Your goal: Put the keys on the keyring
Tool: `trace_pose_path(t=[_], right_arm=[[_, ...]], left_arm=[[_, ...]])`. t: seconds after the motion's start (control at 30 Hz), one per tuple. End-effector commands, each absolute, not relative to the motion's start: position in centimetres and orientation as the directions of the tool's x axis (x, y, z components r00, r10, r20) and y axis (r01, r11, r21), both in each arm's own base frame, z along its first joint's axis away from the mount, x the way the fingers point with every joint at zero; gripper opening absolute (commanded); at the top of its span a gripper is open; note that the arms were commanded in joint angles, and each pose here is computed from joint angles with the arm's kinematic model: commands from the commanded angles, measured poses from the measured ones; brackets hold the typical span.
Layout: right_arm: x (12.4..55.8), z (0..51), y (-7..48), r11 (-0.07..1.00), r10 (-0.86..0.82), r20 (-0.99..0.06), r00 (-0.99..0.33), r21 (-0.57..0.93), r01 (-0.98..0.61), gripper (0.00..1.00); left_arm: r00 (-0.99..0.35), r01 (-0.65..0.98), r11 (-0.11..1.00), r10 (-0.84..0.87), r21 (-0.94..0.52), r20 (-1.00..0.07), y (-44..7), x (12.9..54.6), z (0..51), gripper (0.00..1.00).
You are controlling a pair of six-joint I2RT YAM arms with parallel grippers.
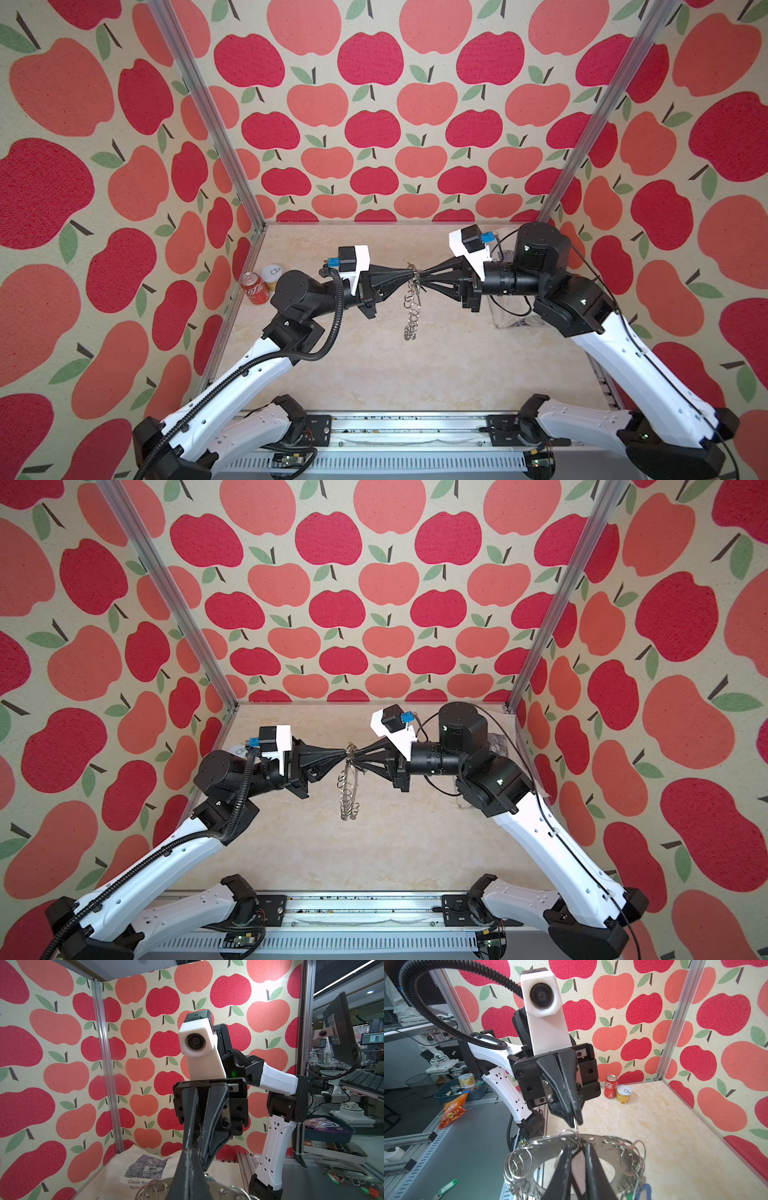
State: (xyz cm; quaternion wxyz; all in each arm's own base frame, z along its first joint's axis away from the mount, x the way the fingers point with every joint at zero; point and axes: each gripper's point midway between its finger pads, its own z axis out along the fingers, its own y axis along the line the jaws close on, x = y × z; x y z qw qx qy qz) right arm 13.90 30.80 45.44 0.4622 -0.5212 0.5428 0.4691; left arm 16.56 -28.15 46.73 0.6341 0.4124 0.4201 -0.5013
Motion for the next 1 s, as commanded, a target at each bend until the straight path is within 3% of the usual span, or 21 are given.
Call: trace_pose_path(t=[0.0,0.43,0.63,0.97], right_arm=[[13.69,45.75,30.97,-0.009,-0.114,-0.993,-0.041,0.043,-0.999,0.15],[13.72,45.52,31.24,-0.022,-0.119,-0.991,-0.056,0.059,-0.998,0.09],[13.64,45.51,31.36,-0.03,-0.117,-0.991,-0.06,0.064,-0.997,0.0],[13.63,45.31,30.98,-0.009,-0.154,-0.987,-0.047,0.049,-0.999,0.0]], left_arm=[[0.189,0.979,0.141,-0.339,0.149,-0.922,-27.49,15.52,48.38,0.0],[0.195,0.978,0.14,-0.345,0.155,-0.918,-27.41,15.36,48.67,0.0],[0.193,0.979,0.137,-0.344,0.154,-0.919,-27.5,15.43,48.67,0.0],[0.147,0.985,0.133,-0.299,0.112,-0.943,-27.85,15.79,47.77,0.0]])
